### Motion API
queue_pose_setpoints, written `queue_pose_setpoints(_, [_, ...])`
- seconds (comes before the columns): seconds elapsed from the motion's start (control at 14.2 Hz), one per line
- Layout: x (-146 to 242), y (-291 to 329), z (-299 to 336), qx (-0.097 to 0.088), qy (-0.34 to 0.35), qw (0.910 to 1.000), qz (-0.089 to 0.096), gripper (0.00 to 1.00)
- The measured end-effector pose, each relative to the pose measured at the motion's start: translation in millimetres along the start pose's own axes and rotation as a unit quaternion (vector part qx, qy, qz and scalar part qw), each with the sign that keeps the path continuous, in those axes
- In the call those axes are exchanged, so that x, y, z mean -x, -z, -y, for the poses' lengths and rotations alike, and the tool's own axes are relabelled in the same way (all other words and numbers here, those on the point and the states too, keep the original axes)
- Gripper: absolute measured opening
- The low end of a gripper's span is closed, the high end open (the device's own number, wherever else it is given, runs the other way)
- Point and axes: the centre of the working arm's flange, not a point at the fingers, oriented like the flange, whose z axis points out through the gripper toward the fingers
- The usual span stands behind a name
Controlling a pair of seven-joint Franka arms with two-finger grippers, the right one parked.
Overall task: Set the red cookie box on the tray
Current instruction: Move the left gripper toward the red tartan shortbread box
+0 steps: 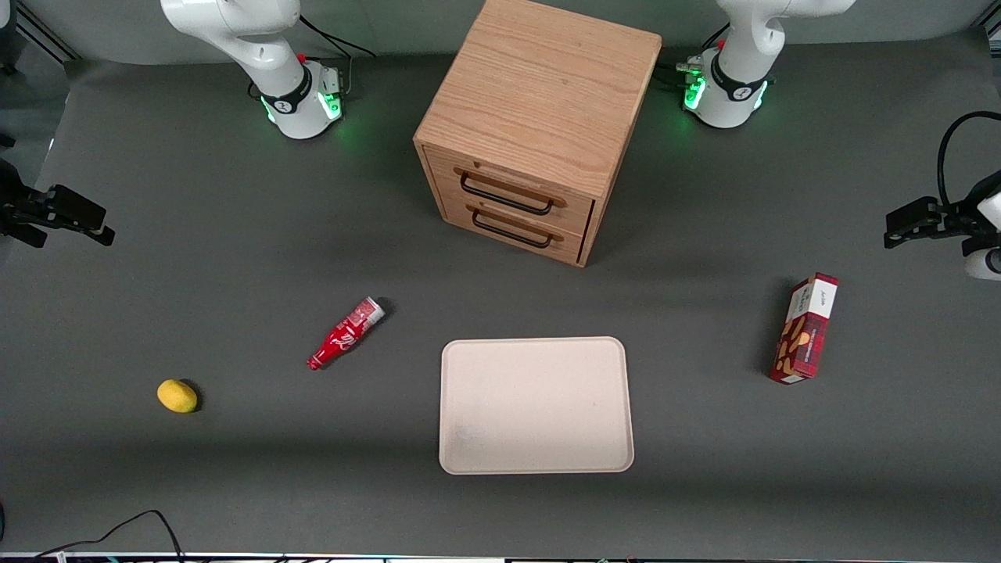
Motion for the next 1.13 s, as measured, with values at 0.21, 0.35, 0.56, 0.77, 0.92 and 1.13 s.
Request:
queue_pose_setpoints(0.21, [-1.2, -1.0, 0.0, -0.001, 0.000, 1.0000, 0.001, 1.00])
queue_pose_setpoints(0.35, [-2.2, -3.6, 0.4, -0.001, -0.001, 1.0000, 0.004, 1.00])
queue_pose_setpoints(0.56, [-4.8, -22.8, 13.7, 0.003, -0.025, 0.9992, 0.031, 1.00])
queue_pose_setpoints(0.77, [-10.1, -67.4, 54.7, 0.013, -0.024, 0.9972, 0.069, 1.00])
queue_pose_setpoints(0.92, [-14.2, -102.2, 74.7, 0.018, -0.017, 0.9962, 0.083, 1.00])
queue_pose_setpoints(1.13, [-22.0, -158.9, 78.1, 0.016, -0.020, 0.9966, 0.078, 1.00])
